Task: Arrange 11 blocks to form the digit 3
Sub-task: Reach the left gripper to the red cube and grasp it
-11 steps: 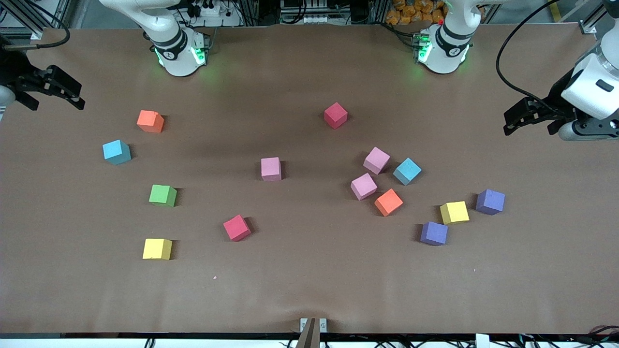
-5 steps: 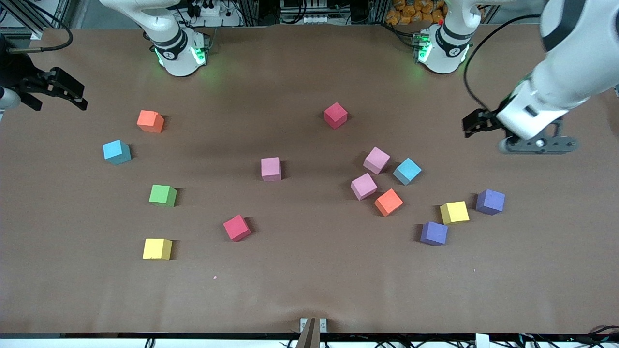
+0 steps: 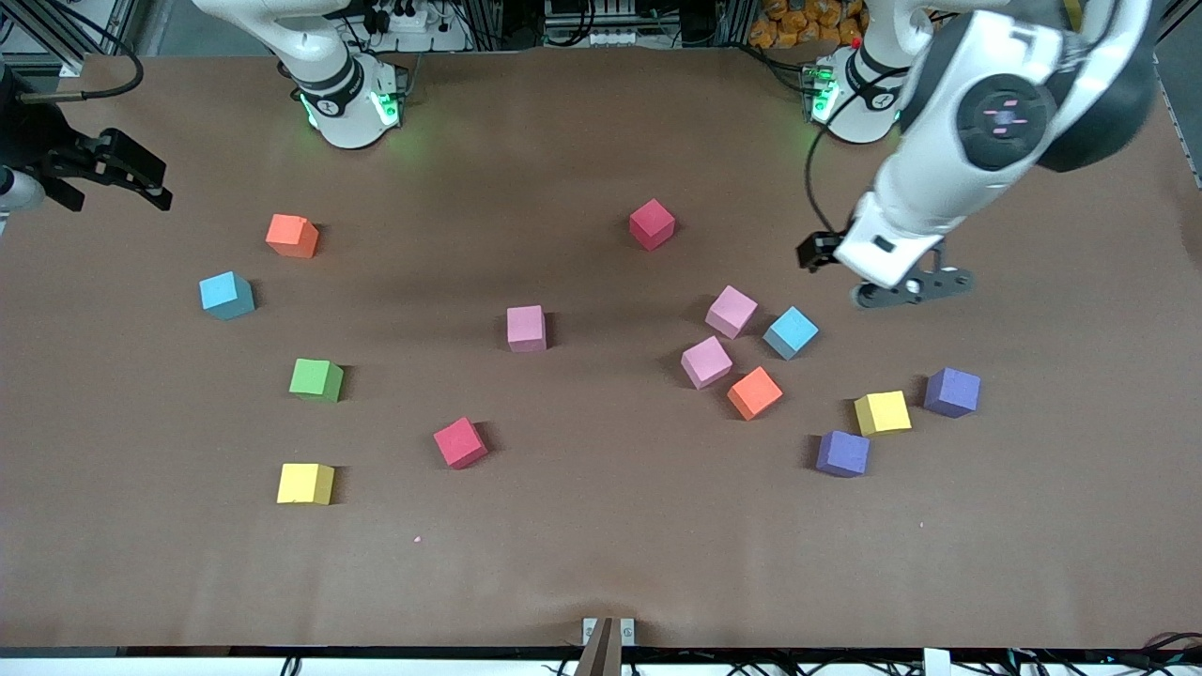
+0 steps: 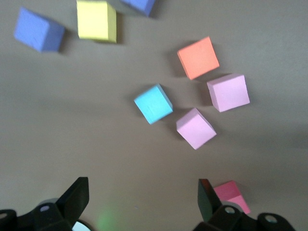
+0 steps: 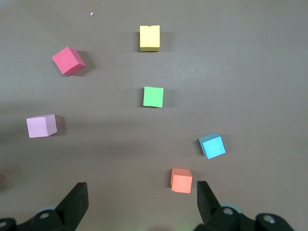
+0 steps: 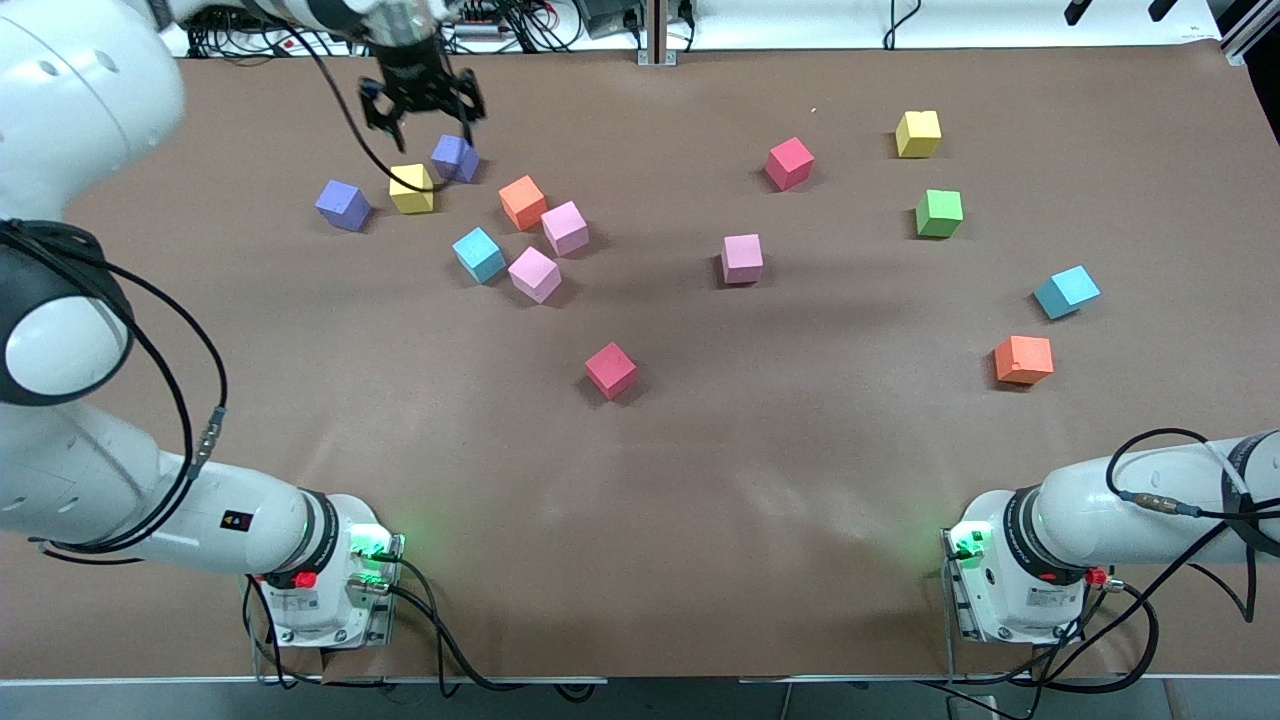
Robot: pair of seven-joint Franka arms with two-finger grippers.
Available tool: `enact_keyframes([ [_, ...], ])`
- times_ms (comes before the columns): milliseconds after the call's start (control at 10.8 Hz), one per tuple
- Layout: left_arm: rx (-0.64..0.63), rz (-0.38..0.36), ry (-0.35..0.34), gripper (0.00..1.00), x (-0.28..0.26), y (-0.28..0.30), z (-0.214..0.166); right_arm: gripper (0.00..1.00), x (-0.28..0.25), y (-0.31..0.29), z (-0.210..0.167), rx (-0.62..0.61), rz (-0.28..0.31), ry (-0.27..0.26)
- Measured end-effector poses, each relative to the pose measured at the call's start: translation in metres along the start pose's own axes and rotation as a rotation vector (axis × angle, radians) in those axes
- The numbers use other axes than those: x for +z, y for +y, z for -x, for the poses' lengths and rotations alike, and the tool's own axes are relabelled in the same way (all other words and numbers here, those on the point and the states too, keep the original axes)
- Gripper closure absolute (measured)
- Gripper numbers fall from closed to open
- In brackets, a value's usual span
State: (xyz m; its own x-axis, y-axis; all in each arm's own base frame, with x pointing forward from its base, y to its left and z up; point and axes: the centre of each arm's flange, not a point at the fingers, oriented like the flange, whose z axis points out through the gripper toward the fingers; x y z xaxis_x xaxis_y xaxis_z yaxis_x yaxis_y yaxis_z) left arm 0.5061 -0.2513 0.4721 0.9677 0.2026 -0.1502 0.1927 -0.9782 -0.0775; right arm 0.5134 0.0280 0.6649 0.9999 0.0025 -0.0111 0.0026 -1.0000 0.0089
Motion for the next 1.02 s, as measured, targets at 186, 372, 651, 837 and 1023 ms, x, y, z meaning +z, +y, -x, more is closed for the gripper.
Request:
enact_keyframes([
  [186, -0.104, 0.018, -0.018, 0.00, 0.041, 0.041, 0.034, 0.00, 0.003, -0.002, -0.001, -0.003, 0.000, -0.003],
  [372, -0.170, 0.013, -0.021, 0.00, 0.086, 0.077, 0.073, 0.00, 0.010, -0.009, -0.003, -0.016, 0.001, -0.012],
  [651, -0.234, -0.030, -0.047, 0.00, 0.146, 0.124, 0.113, 0.00, 0.020, -0.021, -0.010, -0.038, 0.003, -0.018],
  [837, -0.278, -0.044, -0.059, 0.00, 0.186, 0.139, 0.124, 0.00, 0.025, -0.028, -0.012, -0.051, 0.003, -0.026],
  [1023, -0.353, -0.014, -0.057, 0.00, 0.207, 0.137, 0.127, 0.00, 0.030, -0.035, -0.015, -0.064, 0.004, -0.032],
])
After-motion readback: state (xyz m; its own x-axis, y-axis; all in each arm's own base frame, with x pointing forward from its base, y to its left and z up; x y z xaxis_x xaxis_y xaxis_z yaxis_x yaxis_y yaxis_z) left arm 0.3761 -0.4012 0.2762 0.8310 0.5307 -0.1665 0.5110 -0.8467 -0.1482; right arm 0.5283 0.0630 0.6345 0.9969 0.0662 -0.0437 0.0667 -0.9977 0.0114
